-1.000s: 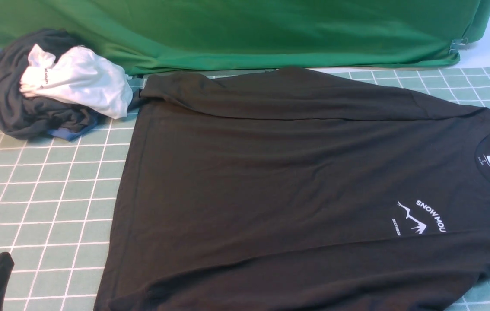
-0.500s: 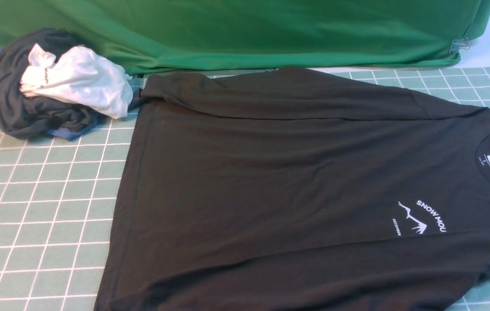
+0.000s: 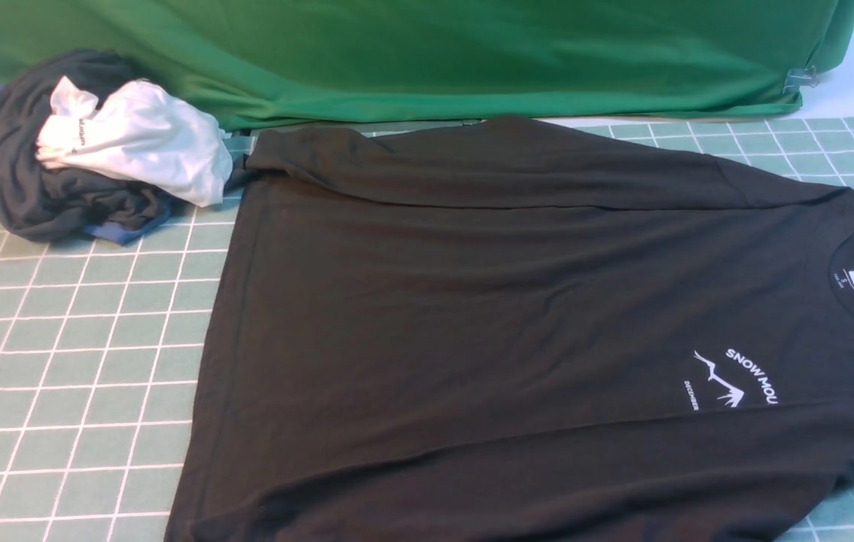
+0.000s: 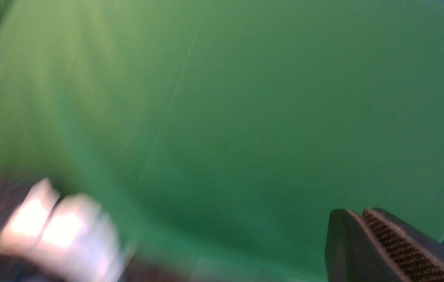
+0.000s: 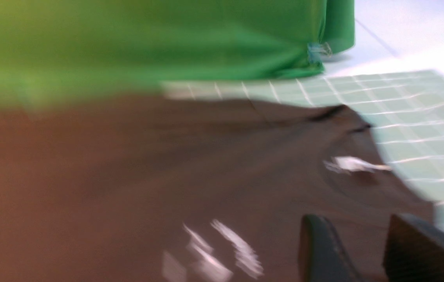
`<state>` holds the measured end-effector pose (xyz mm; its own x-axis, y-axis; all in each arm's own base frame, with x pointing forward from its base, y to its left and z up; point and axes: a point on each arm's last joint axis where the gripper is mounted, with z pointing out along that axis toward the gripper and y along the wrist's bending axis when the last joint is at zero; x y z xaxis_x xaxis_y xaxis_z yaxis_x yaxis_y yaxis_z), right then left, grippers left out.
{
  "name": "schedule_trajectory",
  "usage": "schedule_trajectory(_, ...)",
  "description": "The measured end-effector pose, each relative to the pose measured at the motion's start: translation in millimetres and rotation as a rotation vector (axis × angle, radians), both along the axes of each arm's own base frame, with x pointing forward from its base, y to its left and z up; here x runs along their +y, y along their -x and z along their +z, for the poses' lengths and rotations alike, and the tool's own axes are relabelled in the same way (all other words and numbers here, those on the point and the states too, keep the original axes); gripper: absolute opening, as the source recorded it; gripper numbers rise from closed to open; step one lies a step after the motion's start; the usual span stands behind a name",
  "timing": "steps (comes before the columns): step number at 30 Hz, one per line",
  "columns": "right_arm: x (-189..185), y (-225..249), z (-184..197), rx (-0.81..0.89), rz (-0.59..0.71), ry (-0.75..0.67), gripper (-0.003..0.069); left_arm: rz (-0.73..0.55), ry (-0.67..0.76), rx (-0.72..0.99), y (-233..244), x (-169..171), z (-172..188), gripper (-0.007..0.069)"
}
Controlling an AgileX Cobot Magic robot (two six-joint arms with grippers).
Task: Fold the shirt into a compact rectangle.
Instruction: 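Grasp the left edge of the dark T-shirt lying flat on the table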
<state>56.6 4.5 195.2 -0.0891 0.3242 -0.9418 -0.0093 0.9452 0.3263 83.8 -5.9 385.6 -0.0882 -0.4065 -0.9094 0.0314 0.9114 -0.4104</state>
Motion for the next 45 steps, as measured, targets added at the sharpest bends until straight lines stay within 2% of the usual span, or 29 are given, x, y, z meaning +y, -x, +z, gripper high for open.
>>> schedule_trajectory(1, -1.0, -0.3, 3.7, -0.036, -0.019, -0.123, 0.0245, -0.035, -0.064, 0.168, -16.8, -2.3, -3.4, 0.0035)
schedule_trajectory(2, -1.7, -0.3, 5.3, -0.053, -0.027, -0.173, 0.0245, -0.049, -0.081, 0.215, -21.9, -3.1, -3.5, 0.0035)
schedule_trajectory(3, -3.3, -0.4, 8.8, -0.091, -0.045, -0.279, 0.0245, -0.127, -0.129, 0.442, -46.7, -7.6, -20.3, 0.0035)
schedule_trajectory(5, -4.8, -0.3, 11.6, -0.122, -0.058, -0.357, 0.0245, -0.231, -0.145, 0.611, -67.6, -14.1, -41.1, 0.0031)
schedule_trajectory(10, -8.8, 0.5, 18.9, -0.21, -0.087, -0.376, 0.0245, -0.456, -0.144, 0.964, -91.9, -35.7, -107.9, 0.0004)
schedule_trajectory(13, -13.6, 2.5, 27.6, -0.316, -0.123, -0.371, 0.0239, -0.529, -0.241, 1.105, -87.3, -54.3, -140.0, 0.0002)
schedule_trajectory(15, -13.9, 2.9, 29.6, -0.328, -0.124, -0.371, 0.0223, -0.542, -0.28, 1.126, -86.1, -59.3, -146.0, 0.0002)
schedule_trajectory(16, -11.2, 4.2, 37.6, -0.31, -0.098, -0.358, 0.0179, -0.568, -0.352, 1.142, -85.3, -66.9, -152.0, 0.0001)
schedule_trajectory(17, -10.1, 4.3, 38.3, -0.295, -0.089, -0.349, 0.0161, -0.571, -0.361, 1.143, -85.3, -67.9, -152.8, 0.0001)
schedule_trajectory(18, -6.0, 8.6, 57.6, -0.282, -0.051, -0.284, 0.008, -0.598, -0.426, 1.148, -85.6, -74.8, -157.5, 0.0001)
schedule_trajectory(20, -1.0, 14.4, 90.4, -0.252, -0.009, -0.151, 0.0026, -0.617, -0.503, 1.136, -88.7, -81.2, -163.3, 0.0001)
schedule_trajectory(25, 5.4, 9.3, 155.4, -0.158, 0.057, 0.101, 0.0007, -0.615, -0.597, 1.11, -102.0, -85.6, -176.5, 0.0036)
schedule_trajectory(26, 7.4, 5.2, 174.3, -0.121, 0.085, 0.164, 0.0006, -0.614, -0.622, 1.119, -104.7, -85.3, -180.5, 0.0067)
schedule_trajectory(27, 8.8, -0.8, 178.4, -0.068, 0.108, 0.186, 0.0005, -0.614, -0.638, 1.127, -106.2, -85.1, -183.4, 0.0083)
schedule_trajectory(30, 12.7, -19.3, 192.0, 0.086, 0.184, 0.248, 0.0003, -0.617, -0.685, 1.167, -110.3, -84.4, -193.3, 0.0195)
schedule_trajectory(32, 14.3, -35.4, 187.7, 0.204, 0.231, 0.268, 0.0001, -0.629, -0.702, 1.183, -112.9, -85.6, -199.7, 0.0303)
schedule_trajectory(33, 15.0, -45.6, 180.7, 0.278, 0.258, 0.274, 0.0002, -0.64, -0.714, 1.181, -115.4, -86.9, -203.7, 0.0383)
schedule_trajectory(38, 18.0, -66.4, 163.8, 0.443, 0.328, 0.248, 0.0002, -0.678, -0.746, 1.157, -122.4, -90.8, -213.7, 0.0599)
schedule_trajectory(42, 20.9, -71.2, 161.3, 0.46, 0.364, 0.232, 0.0002, -0.68, -0.732, 1.151, -126.0, -93.6, -219.6, 0.0645)
schedule_trajectory(45, 22.1, -71.3, 161.6, 0.456, 0.376, 0.226, 0.0002, -0.682, -0.705, 1.179, -126.9, -95.6, -226.0, 0.061)
